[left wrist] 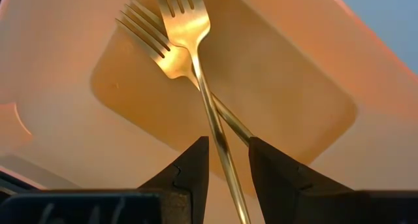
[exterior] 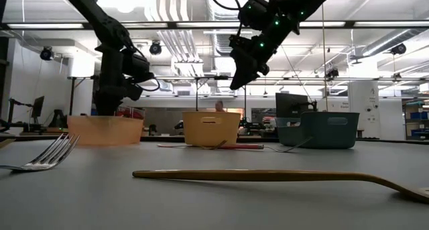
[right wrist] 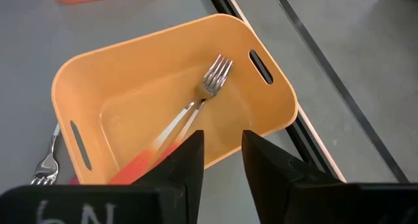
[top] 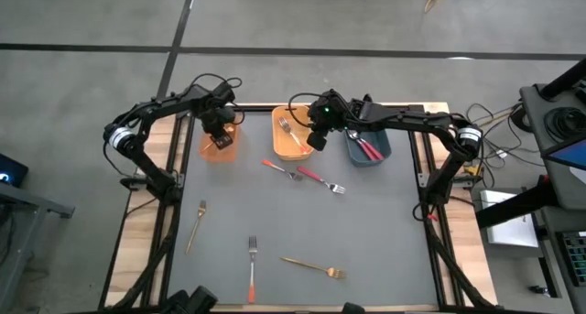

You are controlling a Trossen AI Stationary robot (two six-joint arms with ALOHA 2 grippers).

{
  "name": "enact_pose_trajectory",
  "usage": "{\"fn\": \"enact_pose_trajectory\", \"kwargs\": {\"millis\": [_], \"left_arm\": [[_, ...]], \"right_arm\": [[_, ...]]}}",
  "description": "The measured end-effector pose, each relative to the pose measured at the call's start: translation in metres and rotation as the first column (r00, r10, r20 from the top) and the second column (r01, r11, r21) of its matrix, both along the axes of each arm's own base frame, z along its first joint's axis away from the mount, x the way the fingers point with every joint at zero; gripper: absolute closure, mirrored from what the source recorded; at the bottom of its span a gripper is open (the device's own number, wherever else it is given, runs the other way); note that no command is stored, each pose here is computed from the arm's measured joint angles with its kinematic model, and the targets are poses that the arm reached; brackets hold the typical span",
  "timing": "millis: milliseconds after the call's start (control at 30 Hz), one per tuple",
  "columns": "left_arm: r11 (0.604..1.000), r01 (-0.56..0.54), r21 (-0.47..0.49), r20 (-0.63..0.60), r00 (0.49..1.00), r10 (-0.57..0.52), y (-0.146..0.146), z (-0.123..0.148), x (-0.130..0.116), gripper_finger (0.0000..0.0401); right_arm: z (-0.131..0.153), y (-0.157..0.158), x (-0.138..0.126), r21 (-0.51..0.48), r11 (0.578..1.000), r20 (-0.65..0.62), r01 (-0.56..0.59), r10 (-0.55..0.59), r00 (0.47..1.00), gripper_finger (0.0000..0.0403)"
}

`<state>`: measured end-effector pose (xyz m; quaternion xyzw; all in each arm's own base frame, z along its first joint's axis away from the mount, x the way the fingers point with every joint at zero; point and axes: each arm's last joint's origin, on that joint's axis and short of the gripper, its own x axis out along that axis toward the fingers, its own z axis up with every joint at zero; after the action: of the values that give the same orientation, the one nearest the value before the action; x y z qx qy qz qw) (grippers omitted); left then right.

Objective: Sort silverware by color (type)
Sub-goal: Adjust the gold fork in the orange bin

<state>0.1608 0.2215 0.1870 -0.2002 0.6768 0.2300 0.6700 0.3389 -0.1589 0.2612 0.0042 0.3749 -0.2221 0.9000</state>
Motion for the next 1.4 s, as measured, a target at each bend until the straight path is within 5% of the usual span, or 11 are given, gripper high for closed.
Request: {"fn": "enact_pose_trajectory", "kwargs": {"millis": [333,800,1400], "left_arm": [[1.000,0.000,-0.018,0.022,1.000,0.000,-0.001,0.000,0.000,0.0314],[0.999,-0.025,-0.027,0.021,0.999,0.026,-0.002,0.000,0.000,0.0399],[0.964,-0.241,0.113,0.155,0.963,0.222,0.021,0.001,-0.001,0.0337]], "right_arm": [[0.000,0.000,0.000,0.001,1.000,-0.002,0.000,0.000,1.000,0.0316],[0.000,0.000,0.000,0.001,1.000,-0.002,0.000,0.000,1.000,0.0313],[-0.002,0.000,0.000,0.016,1.000,0.000,0.013,-0.013,1.000,0.0308]]}}
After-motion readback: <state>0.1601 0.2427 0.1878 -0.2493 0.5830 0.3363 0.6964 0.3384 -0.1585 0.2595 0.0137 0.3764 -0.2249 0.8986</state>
